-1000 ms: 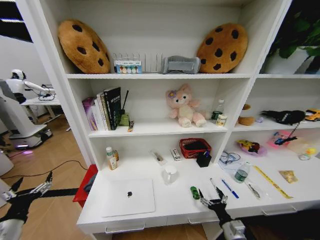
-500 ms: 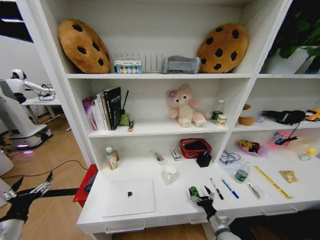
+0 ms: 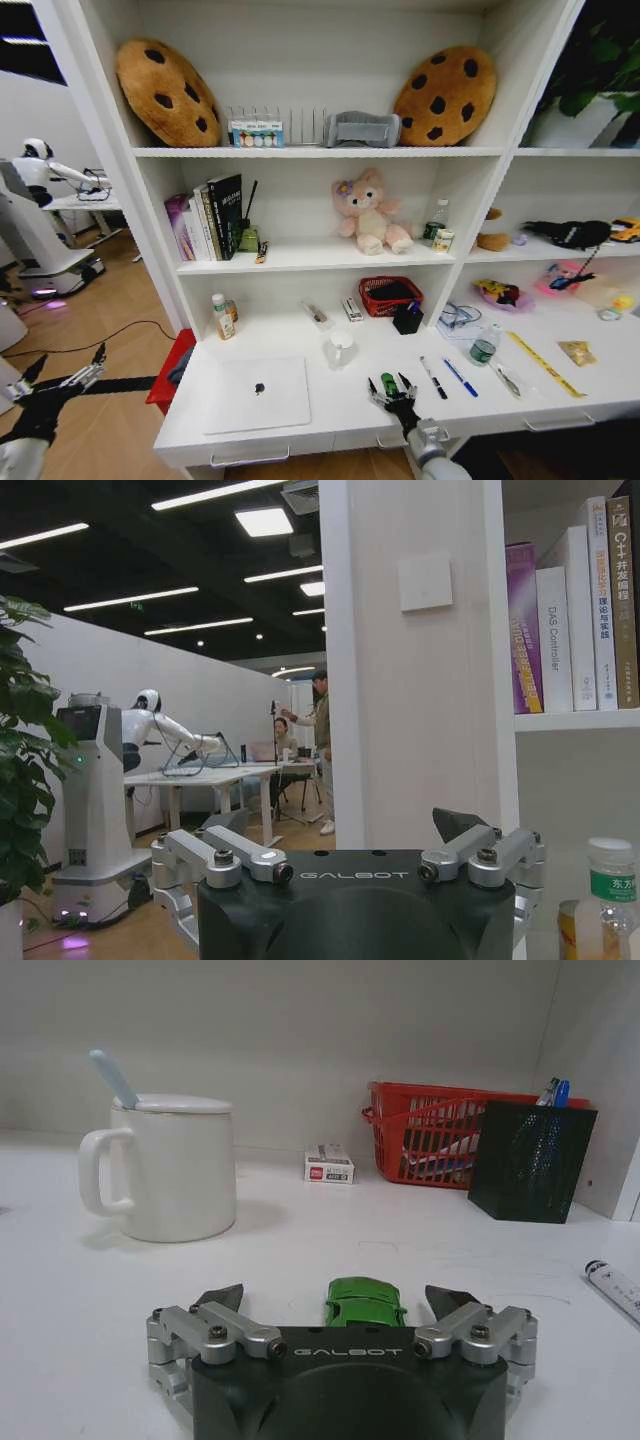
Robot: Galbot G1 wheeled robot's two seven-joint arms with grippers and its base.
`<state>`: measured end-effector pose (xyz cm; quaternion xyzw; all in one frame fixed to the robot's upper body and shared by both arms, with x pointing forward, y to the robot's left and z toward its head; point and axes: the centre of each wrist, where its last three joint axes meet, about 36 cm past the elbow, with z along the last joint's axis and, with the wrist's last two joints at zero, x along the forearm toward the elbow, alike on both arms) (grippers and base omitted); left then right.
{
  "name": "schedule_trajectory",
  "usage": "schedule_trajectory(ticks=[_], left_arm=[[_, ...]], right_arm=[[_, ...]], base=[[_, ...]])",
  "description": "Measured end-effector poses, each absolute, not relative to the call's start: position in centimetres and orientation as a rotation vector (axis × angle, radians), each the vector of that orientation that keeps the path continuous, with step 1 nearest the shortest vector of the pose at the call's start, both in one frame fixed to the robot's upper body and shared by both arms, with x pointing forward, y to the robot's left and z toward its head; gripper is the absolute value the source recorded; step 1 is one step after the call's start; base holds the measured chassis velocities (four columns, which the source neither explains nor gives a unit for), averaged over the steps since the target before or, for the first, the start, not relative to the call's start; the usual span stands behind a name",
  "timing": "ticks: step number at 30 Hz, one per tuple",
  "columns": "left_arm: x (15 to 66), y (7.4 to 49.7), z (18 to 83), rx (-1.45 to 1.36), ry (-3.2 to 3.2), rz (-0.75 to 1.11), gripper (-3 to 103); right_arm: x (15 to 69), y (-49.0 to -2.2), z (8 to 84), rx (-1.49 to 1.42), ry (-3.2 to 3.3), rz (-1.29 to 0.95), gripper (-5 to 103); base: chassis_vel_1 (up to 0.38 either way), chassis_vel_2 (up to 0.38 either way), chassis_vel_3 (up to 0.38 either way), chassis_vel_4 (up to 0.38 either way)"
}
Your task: Organize the objects on the table.
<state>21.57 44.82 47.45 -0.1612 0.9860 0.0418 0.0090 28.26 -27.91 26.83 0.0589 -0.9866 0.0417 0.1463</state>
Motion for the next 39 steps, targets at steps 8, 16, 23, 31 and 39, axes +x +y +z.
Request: schedule_trajectory(ticks=[8, 16, 23, 31, 39], left_arm=[[21.6, 44.8, 47.4, -0.503, 3.080, 0.131, 100], [21.6, 44.8, 47.4, -0.503, 3.080, 0.131, 100], [21.6, 44.8, 47.4, -0.503, 3.080, 0.131, 100], [21.6, 44.8, 47.4, -0.503, 3.080, 0.131, 100], [21.6, 44.8, 47.4, -0.503, 3.080, 0.131, 100]], right_arm=[[28.2, -28.2, 26.6, 0.171, -2.832, 0.142, 77], [28.1, -28.2, 26.7, 0.166, -2.836, 0.144, 55], [28.0, -28.4, 27.1, 0.155, -2.840, 0.143, 35], [27.1, -28.7, 31.7, 0.164, -2.934, 0.138, 35], [29.3, -28.3, 43.8, 0.252, -3.068, -0.032, 35]], base=[[0.000, 0.000, 0.000, 0.000], [0.000, 0.000, 0.000, 0.000], [0.000, 0.000, 0.000, 0.000], [0.000, 0.000, 0.000, 0.000], [0.000, 0.000, 0.000, 0.000]])
